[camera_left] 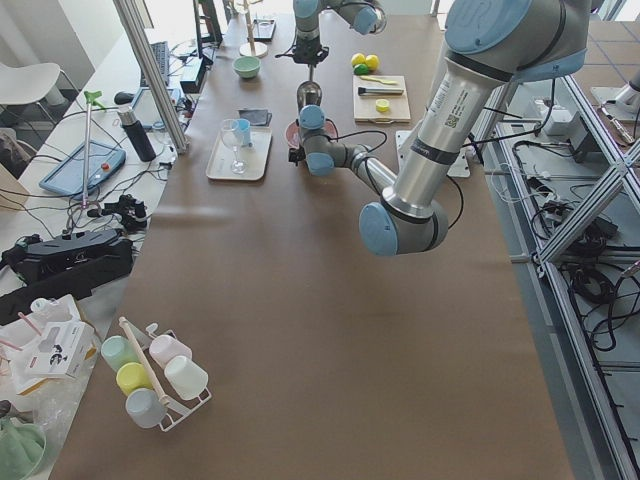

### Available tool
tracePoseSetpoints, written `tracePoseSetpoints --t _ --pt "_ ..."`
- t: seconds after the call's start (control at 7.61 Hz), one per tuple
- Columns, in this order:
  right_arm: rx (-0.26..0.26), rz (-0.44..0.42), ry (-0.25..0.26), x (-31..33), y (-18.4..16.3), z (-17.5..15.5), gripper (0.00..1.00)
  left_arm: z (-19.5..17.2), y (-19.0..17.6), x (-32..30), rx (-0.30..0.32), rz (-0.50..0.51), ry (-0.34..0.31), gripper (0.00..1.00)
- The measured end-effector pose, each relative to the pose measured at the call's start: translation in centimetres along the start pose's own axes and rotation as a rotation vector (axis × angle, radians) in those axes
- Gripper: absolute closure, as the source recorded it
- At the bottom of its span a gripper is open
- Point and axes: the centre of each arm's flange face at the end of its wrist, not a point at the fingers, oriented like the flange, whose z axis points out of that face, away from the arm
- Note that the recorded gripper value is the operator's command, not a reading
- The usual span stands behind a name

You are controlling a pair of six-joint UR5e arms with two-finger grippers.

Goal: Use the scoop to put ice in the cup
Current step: 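Swing the metal scoop over the pink bowl with the right gripper, then dig the scoop into the ice cubes while the left gripper steadies the bowl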

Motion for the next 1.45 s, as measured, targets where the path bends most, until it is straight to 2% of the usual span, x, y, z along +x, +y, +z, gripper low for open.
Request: tracePoseSetpoints --t 0.39,0.79,1.45 --pt "-0.027 -0.019 -0.02 0.2 -1.3 0.9 1.0 0.0 0.8 0.0 -0.003 0.001 0.001 0.02" --pt "-0.051 -0.036 -0.037 -0.4 -4.2 1.2 1.0 -0.2 1.2 0.0 -0.003 0.002 0.001 0.02" --pt "-0.134 -0.057 -0.019 -0.2 -7.3 2.5 1.0 -0.4 1.7 0.1 -0.002 -0.001 0.002 0.02"
